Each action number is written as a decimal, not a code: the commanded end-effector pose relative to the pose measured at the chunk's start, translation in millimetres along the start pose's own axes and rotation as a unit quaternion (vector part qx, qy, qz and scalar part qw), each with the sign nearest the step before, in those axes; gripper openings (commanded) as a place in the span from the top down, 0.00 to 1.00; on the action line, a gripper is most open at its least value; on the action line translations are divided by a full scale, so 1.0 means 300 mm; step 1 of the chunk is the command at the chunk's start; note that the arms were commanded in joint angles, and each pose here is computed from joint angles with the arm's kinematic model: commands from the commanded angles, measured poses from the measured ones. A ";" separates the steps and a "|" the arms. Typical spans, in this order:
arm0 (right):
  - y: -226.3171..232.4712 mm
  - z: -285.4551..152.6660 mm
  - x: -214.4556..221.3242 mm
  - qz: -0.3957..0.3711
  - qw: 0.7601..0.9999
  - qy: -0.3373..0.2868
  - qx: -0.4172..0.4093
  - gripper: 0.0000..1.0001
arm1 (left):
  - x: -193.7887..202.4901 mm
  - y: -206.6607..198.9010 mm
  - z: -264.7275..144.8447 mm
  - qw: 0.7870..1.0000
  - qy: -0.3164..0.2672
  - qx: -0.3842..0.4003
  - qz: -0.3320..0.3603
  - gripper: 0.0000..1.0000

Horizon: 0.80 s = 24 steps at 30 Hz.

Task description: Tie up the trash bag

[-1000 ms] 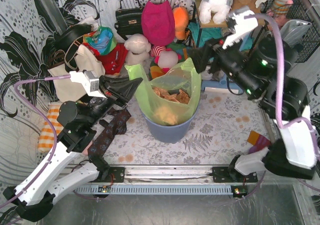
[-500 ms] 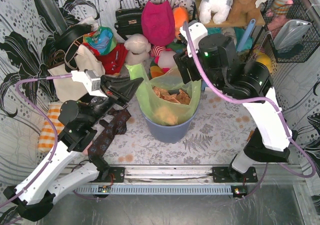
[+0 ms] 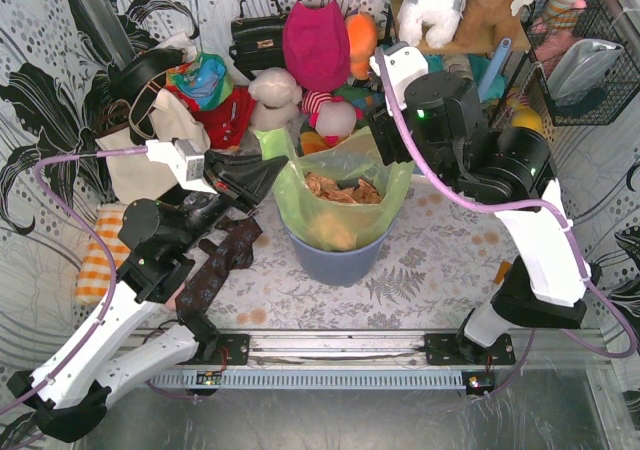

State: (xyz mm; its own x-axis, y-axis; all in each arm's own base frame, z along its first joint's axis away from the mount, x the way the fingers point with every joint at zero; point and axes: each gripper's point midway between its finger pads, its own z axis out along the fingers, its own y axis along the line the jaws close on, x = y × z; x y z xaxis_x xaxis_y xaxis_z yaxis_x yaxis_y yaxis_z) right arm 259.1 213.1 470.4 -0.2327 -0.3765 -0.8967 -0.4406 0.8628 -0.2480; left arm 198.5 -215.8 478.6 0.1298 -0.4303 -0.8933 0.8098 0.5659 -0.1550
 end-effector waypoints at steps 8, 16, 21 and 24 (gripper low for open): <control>-0.025 -0.062 0.043 0.001 1.000 0.014 -0.004 0.54 | -0.042 0.002 0.001 1.000 -0.015 -0.004 0.006 0.85; -0.073 -0.069 -0.055 0.039 0.995 -0.084 0.029 0.87 | -0.045 -0.004 0.001 1.000 -0.017 0.000 0.001 0.86; -0.049 -0.080 -0.160 0.069 0.979 -0.192 0.004 0.91 | -0.056 -0.008 -0.002 1.000 -0.024 0.001 -0.001 0.86; -0.018 -0.094 -0.220 0.085 0.962 -0.259 -0.024 0.90 | -0.073 -0.011 -0.005 0.999 -0.033 0.001 -0.003 0.87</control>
State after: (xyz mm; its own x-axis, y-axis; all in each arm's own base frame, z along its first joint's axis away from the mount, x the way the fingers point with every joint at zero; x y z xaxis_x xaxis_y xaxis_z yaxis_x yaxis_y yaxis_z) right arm 253.9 203.9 480.4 -0.0688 -0.2319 -0.9703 -0.4250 0.8867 -0.1818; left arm 199.9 -217.3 472.6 0.1056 -0.4212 -0.9008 0.8077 0.5648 -0.1694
